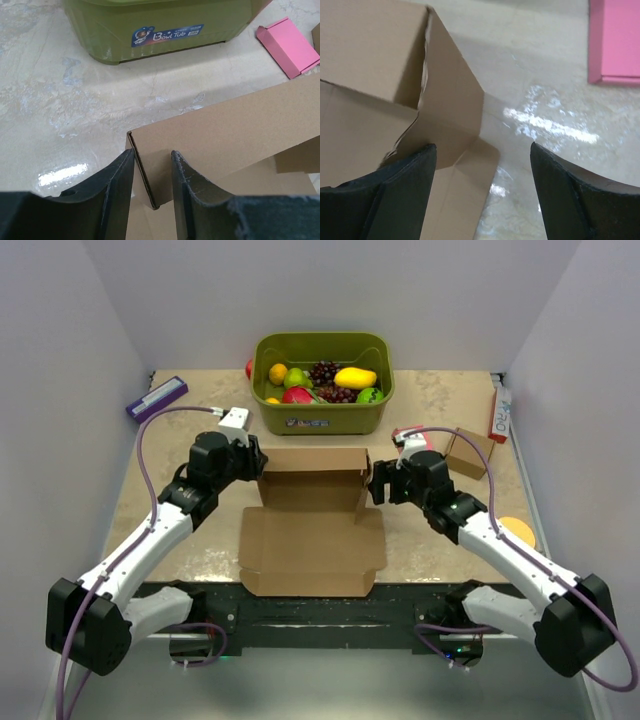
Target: Fold the paper box
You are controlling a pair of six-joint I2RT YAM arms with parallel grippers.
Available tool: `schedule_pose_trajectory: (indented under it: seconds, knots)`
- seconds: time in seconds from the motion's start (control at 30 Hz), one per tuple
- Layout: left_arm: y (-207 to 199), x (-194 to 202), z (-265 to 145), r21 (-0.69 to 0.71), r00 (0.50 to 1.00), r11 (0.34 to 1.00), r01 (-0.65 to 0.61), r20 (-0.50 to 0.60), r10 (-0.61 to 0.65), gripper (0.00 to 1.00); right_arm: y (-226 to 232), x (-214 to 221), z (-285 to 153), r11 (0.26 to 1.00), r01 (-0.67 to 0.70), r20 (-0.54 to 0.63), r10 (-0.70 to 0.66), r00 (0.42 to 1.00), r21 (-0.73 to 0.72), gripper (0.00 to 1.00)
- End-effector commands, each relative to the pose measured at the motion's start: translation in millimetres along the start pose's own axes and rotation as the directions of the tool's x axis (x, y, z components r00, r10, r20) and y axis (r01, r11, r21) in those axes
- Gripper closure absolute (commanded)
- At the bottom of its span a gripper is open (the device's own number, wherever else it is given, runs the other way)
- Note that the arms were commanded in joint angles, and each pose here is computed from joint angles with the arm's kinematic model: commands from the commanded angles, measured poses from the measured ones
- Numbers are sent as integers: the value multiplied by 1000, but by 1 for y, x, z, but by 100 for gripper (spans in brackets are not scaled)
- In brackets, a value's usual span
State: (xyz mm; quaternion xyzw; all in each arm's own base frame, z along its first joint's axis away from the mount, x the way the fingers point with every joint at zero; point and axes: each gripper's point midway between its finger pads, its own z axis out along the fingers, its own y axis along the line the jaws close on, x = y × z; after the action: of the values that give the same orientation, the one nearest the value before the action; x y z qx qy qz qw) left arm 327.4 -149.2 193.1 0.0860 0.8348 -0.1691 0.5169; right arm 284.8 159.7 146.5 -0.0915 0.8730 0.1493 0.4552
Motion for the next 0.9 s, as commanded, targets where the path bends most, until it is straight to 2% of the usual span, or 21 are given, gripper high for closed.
schedule_pose_trajectory:
  seconds: [0.0,0.23,0.63,0.87]
  knots:
    - [7,34,2,4,993,999,-44,-113,44,62,25,-18,16,986,107,85,-96,992,-131,18]
    - [7,35,2,11,991,998,-58,-120,59,64,35,-33,27,977,131,171,-101,980,-170,17]
    - [8,37,1,8,989,997,-71,-128,71,64,52,-37,49,947,206,221,-152,963,-245,18]
    - [7,37,1,16,989,997,-70,-131,71,64,59,-37,60,945,235,235,-181,955,-226,21]
